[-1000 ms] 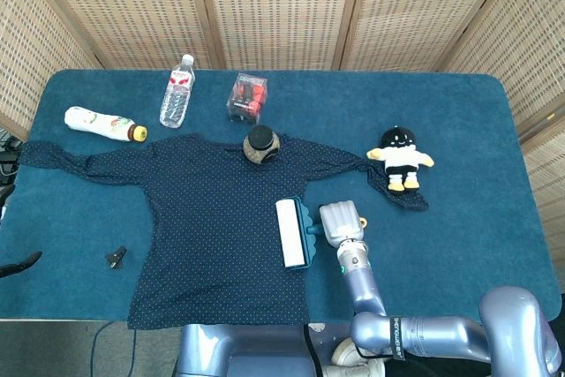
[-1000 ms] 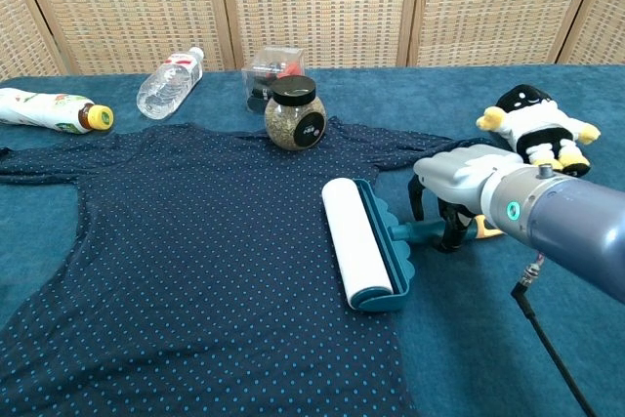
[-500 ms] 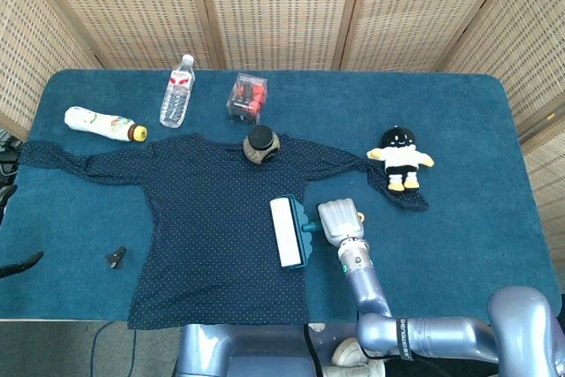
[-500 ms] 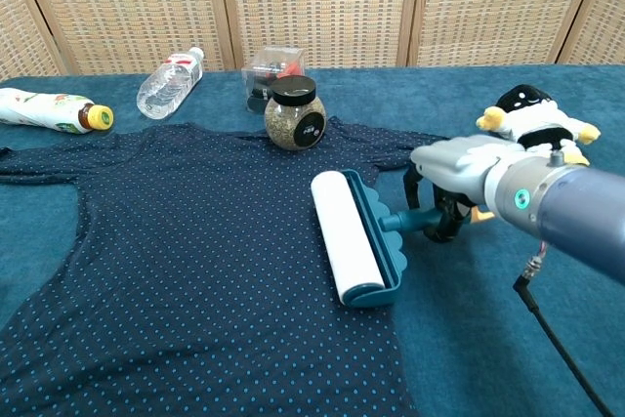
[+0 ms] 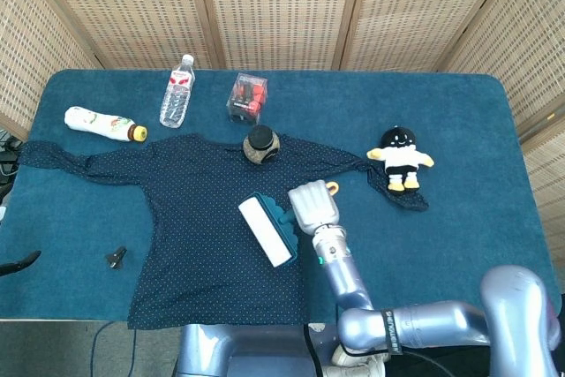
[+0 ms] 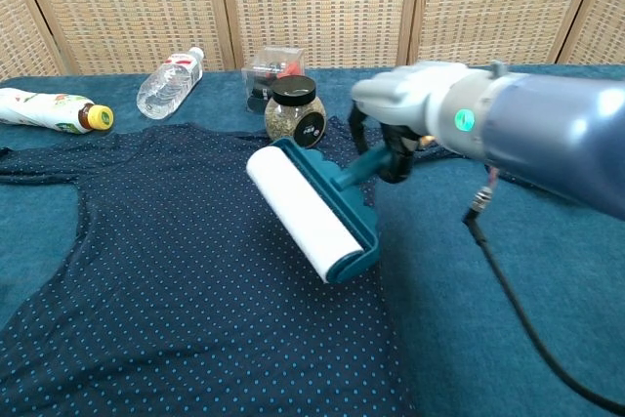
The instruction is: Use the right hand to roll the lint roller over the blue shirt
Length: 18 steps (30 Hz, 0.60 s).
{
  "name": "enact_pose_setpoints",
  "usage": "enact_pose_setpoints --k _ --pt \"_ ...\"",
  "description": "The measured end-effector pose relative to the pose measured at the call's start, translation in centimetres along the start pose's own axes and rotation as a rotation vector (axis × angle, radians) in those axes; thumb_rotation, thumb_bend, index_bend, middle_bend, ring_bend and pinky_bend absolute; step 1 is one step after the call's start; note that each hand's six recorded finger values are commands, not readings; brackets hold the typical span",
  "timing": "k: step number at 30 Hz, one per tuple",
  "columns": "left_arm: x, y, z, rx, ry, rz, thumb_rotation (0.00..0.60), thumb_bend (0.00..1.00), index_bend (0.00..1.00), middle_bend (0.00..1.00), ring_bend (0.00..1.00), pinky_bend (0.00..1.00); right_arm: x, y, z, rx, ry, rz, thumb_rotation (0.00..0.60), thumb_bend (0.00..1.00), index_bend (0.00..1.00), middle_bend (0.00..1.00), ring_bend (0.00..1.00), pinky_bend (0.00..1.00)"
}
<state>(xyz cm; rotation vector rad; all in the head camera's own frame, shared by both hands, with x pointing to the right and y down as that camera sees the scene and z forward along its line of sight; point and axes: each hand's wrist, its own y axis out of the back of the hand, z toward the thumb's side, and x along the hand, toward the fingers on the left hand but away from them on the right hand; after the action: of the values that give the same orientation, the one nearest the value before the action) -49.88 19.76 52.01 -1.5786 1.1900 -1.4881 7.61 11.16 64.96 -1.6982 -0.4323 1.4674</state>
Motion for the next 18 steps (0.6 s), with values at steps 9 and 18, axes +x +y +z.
enact_pose_setpoints --k 9,18 --pt "0.5 -0.3 -0.5 -0.013 0.007 -0.023 0.600 0.00 0.00 0.00 0.00 0.00 -2.0 1.3 5.4 0.113 0.001 -0.019 0.600 0.91 0.79 1.00 1.00 1.00" --pt "1.4 -0.2 -1.3 -0.033 0.037 -0.037 0.600 0.00 0.00 0.00 0.00 0.00 -3.5 1.2 10.5 0.187 -0.017 0.010 0.600 0.93 0.79 1.00 1.00 1.00"
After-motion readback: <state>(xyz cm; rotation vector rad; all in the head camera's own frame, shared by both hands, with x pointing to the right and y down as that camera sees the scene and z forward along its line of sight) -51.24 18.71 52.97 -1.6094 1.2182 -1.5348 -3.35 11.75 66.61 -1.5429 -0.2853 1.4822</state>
